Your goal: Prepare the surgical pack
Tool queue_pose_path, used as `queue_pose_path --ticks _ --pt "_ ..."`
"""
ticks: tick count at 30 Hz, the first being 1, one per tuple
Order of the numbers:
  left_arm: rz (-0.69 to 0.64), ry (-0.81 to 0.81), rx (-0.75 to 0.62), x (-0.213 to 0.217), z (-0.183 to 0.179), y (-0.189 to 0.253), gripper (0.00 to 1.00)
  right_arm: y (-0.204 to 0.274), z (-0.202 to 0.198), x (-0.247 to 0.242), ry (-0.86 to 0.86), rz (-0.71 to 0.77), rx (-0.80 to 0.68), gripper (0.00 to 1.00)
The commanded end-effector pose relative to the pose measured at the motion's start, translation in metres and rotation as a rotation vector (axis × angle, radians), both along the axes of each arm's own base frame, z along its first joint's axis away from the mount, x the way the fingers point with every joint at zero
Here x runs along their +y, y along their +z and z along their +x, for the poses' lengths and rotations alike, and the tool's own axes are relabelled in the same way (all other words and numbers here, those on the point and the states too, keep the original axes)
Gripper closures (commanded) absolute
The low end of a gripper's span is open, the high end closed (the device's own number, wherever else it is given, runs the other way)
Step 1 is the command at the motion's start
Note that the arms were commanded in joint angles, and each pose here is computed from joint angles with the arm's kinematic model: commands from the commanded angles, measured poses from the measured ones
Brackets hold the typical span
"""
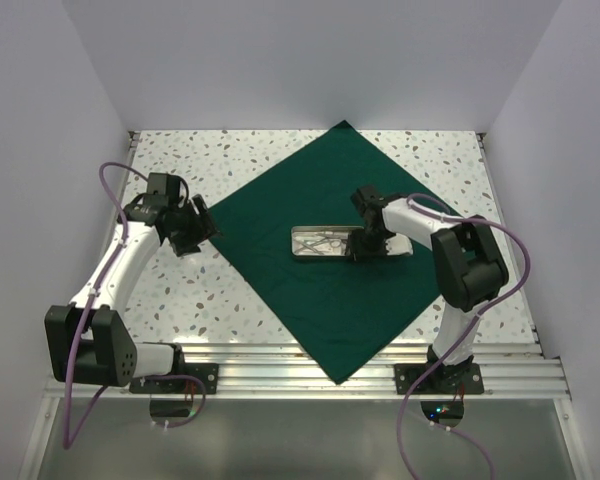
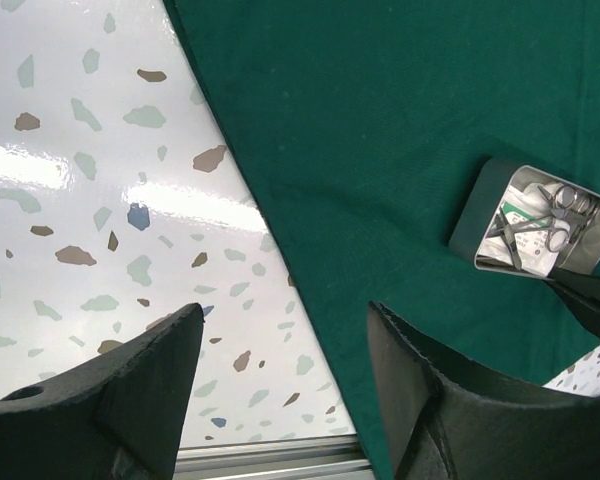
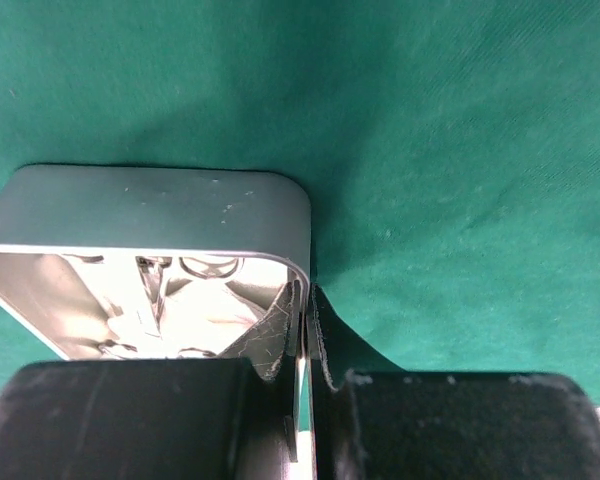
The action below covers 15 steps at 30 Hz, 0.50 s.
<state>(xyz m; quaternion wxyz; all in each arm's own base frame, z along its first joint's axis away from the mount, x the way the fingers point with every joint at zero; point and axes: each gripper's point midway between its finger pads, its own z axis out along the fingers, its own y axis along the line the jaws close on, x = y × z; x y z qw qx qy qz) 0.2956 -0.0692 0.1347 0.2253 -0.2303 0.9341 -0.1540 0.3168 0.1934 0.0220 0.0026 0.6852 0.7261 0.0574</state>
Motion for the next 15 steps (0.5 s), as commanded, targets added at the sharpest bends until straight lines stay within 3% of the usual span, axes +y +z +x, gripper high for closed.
queue_pose_path --ticks 1,11,15 --pt "-0.001 0.005 -0.022 0.001 0.010 0.000 0.30 0.019 0.011 -0.014 -0.006 -0.041 -0.053 1.00" --pt "-0.016 -0.016 -0.016 -0.002 0.009 -0.006 0.30 0.019 0.006 -0.028 0.041 -0.087 -0.031 1.00" --pt "-0.024 -0.030 -0.014 -0.004 0.008 -0.007 0.30 0.022 0.008 -0.027 0.056 -0.083 -0.038 0.90"
